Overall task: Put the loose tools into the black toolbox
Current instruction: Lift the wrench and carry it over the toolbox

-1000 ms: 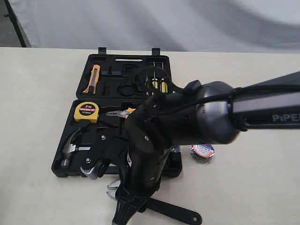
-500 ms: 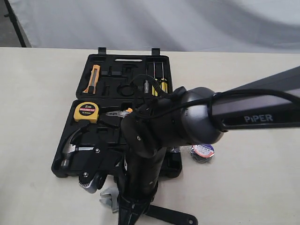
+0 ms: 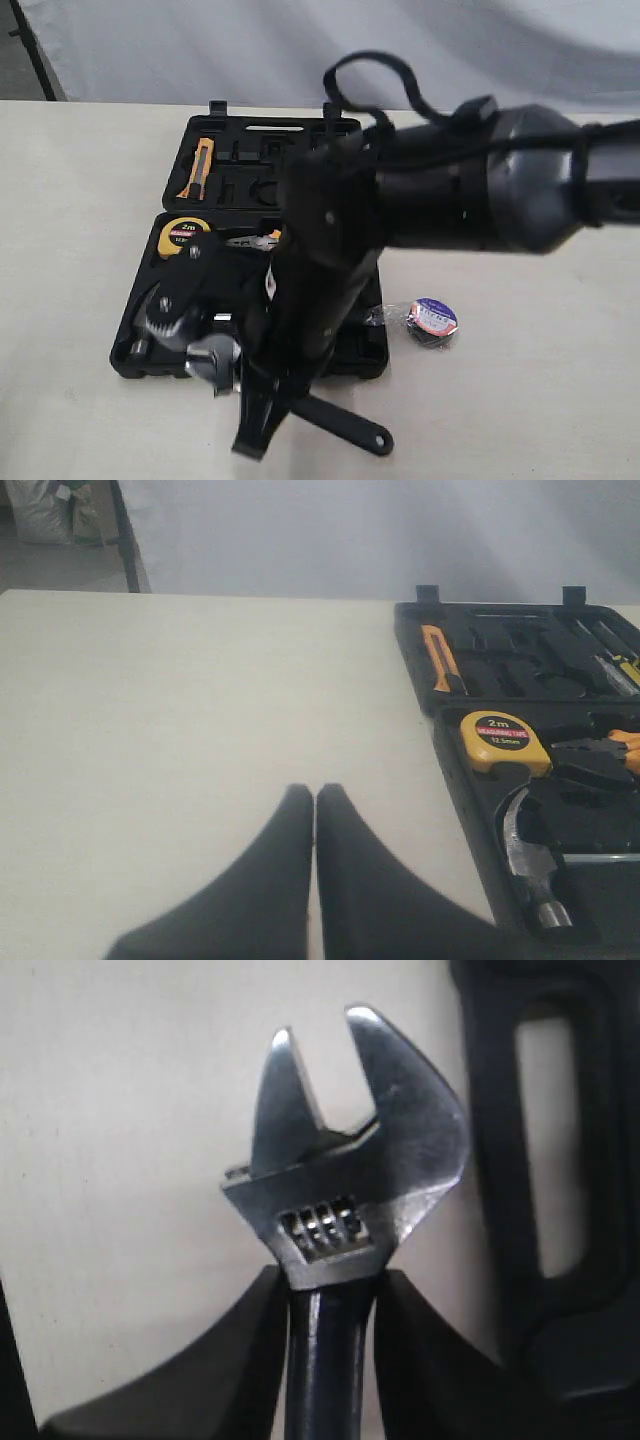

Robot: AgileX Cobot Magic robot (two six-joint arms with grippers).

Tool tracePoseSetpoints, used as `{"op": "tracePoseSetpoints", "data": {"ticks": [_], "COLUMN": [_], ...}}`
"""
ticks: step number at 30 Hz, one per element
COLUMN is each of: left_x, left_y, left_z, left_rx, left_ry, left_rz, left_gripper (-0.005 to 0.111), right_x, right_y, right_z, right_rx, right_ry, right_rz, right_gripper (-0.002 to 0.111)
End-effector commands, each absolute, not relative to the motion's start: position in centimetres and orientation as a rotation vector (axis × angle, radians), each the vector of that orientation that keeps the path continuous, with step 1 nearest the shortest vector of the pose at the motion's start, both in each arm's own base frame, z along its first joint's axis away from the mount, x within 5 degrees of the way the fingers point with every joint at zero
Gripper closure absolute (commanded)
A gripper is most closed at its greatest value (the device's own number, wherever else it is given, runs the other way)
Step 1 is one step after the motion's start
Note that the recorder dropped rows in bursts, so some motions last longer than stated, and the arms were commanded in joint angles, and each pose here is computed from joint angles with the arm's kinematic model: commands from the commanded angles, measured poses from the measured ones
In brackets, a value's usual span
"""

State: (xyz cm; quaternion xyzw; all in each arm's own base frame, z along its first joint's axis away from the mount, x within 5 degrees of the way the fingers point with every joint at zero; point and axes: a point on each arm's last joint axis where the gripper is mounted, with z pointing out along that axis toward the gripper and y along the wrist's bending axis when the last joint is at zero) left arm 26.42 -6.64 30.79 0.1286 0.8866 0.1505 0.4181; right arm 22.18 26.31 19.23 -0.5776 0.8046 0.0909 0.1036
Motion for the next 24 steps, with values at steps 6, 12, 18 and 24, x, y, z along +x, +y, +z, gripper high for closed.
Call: {"op": "tracePoseSetpoints", "data": {"ticks": [6, 12, 18, 24], "left_x": [26.3, 26.3, 26.3, 26.3], "left_y": [-6.6, -6.6, -6.6, -6.6], "left_z": [30.7, 30.7, 30.7, 30.7], "left_rx": [0.306, 0.306, 0.306, 0.306], "left_ry": [2.223, 2.223, 2.223, 2.223], "left_rz": [0.348, 0.348, 0.348, 0.348], "left_gripper": [0.105, 0.105, 0.105, 0.105], "right_x": [33.3, 37.0, 37.7, 37.8], "right_y": [26.2, 29.1, 29.6, 29.6], "right_z": [22.9, 18.6, 16.3, 15.3], "right_rx": [-1.62, -1.698, -1.752, -1.765], "right_ry": [2.353, 2.344, 2.382, 2.4], "right_rz": [0.073, 0.039, 0.008, 0.007], "right_gripper": [0.109, 0.109, 0.109, 0.109]}}
